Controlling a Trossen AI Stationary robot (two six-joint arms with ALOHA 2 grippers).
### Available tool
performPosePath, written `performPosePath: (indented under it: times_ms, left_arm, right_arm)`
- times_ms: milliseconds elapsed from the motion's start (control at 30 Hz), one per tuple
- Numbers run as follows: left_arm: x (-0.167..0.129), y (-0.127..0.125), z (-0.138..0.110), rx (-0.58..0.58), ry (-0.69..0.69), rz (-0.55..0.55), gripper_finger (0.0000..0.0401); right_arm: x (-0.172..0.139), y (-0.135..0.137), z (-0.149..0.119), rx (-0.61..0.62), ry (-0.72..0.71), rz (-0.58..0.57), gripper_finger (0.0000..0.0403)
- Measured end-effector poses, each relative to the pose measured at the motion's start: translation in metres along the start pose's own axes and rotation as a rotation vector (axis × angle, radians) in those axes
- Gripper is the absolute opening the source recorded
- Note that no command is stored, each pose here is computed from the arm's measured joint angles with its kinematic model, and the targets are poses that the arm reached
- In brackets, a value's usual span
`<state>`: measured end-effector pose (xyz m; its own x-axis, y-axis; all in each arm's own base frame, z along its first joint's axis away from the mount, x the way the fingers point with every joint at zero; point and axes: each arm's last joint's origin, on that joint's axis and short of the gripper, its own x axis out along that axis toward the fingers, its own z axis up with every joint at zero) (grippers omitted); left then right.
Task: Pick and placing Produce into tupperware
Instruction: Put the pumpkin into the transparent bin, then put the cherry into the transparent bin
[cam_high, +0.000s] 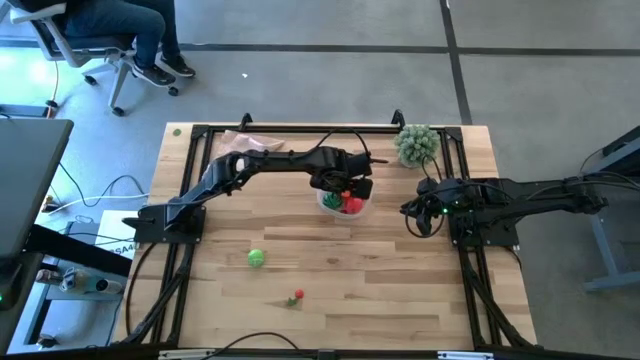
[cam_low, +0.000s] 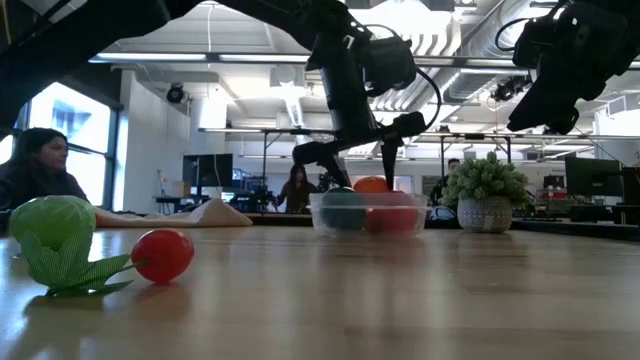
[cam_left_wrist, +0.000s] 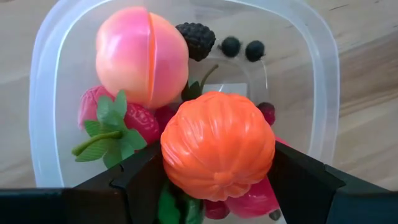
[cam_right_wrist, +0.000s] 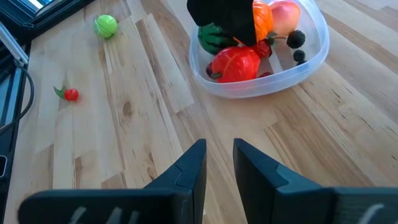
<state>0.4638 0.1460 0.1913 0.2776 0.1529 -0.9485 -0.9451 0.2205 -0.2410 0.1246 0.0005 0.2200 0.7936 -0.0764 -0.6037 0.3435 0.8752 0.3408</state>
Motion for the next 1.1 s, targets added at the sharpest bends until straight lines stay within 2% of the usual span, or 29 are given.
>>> performPosePath:
  times_ms: [433, 733, 900, 1100]
  left_arm:
    - [-0.001, 0.000, 0.000, -0.005, 0.009, -0.007, 0.0253]
    - [-0.001, -0.001, 0.000, -0.014, 0.007, -0.011, 0.0320]
    - [-0.002, -0.001, 0.000, -0.011, 0.013, -0.014, 0.0330]
    - [-0.035, -0.007, 0.005, 0.013, 0.015, -0.011, 0.0321]
  right_arm:
    - [0.000, 0.000, 0.000, 0.000, 0.000, 0.000, 0.0071]
    - [0.000, 0.000, 0.000, 0.000, 0.000, 0.000, 0.0071]
    - [0.000, 0.000, 0.000, 0.000, 0.000, 0.000, 0.0071]
    - [0.000, 0.000, 0.000, 0.000, 0.000, 0.000, 0.0071]
